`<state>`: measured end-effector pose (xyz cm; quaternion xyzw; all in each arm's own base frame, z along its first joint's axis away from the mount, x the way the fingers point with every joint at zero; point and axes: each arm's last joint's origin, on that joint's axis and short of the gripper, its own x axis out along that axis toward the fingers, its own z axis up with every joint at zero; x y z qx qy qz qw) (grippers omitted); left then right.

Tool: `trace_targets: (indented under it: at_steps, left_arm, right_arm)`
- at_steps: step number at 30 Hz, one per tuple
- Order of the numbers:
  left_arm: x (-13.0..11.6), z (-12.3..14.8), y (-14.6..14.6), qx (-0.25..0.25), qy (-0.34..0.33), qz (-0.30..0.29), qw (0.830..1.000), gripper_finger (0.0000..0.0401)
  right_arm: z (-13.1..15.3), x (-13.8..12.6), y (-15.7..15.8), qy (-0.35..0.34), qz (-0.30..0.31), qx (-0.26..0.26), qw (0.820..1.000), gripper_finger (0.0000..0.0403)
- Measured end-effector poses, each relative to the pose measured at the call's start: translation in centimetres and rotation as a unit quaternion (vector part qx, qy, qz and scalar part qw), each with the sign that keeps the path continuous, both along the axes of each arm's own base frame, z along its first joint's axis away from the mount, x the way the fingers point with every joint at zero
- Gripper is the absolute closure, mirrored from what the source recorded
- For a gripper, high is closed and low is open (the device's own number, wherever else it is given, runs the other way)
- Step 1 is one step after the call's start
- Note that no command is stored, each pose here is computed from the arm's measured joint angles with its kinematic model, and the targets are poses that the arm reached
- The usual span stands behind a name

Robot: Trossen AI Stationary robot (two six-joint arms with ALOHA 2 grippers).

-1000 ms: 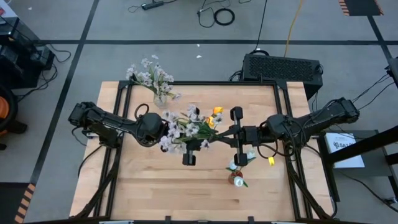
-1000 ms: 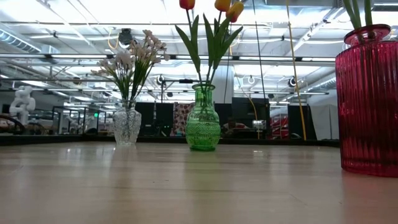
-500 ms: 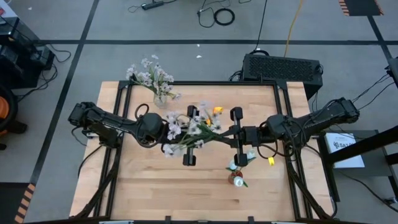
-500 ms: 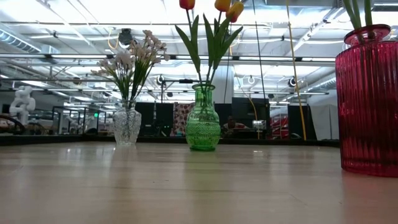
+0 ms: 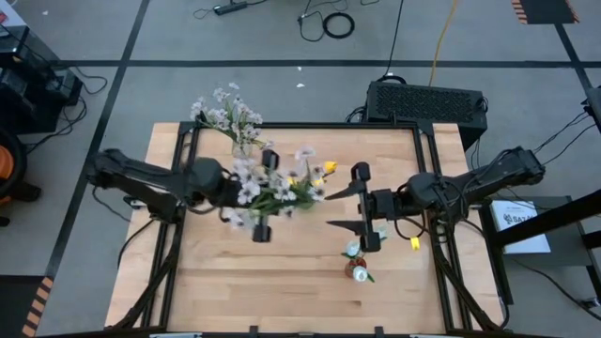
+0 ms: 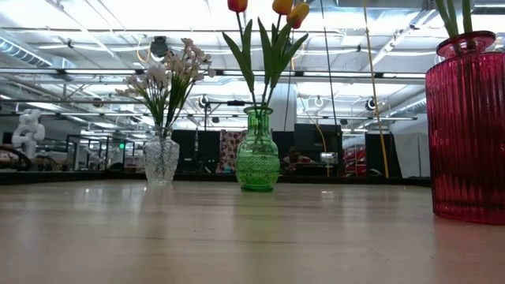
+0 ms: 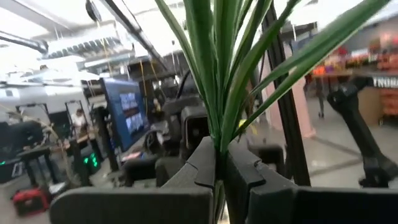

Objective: Sort flowers into vase by color
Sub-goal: Put the white flowers into the transparent vase

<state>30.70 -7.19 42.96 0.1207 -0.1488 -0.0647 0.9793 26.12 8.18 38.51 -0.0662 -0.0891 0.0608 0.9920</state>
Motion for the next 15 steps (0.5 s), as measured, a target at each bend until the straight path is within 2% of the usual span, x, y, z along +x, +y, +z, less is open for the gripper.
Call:
trace_targets:
  at_steps: [3, 6, 12, 15]
  left_arm:
    - [-2.6, 1.2, 0.5, 0.005, 0.026, 0.015, 1.000, 0.0391]
    - [-5.5, 2.1, 1.1, 0.010, 0.057, 0.044, 0.997, 0.0391]
    - [-10.3, 1.4, 2.4, 0.012, 0.163, 0.104, 0.981, 0.0392]
    - [-11.6, -0.1, 3.0, -0.003, 0.170, 0.144, 0.975, 0.0392]
  right_arm:
    - [0.2, -0.4, -0.1, 0.002, 0.000, 0.000, 1.000, 0.0136]
    - [0.3, -0.6, -0.2, 0.003, 0.000, -0.001, 1.000, 0.0113]
    - [0.3, -0.6, -0.2, 0.002, -0.002, -0.010, 1.000, 0.0108]
    - [0.3, -0.6, -0.2, 0.002, -0.003, -0.011, 1.000, 0.0113]
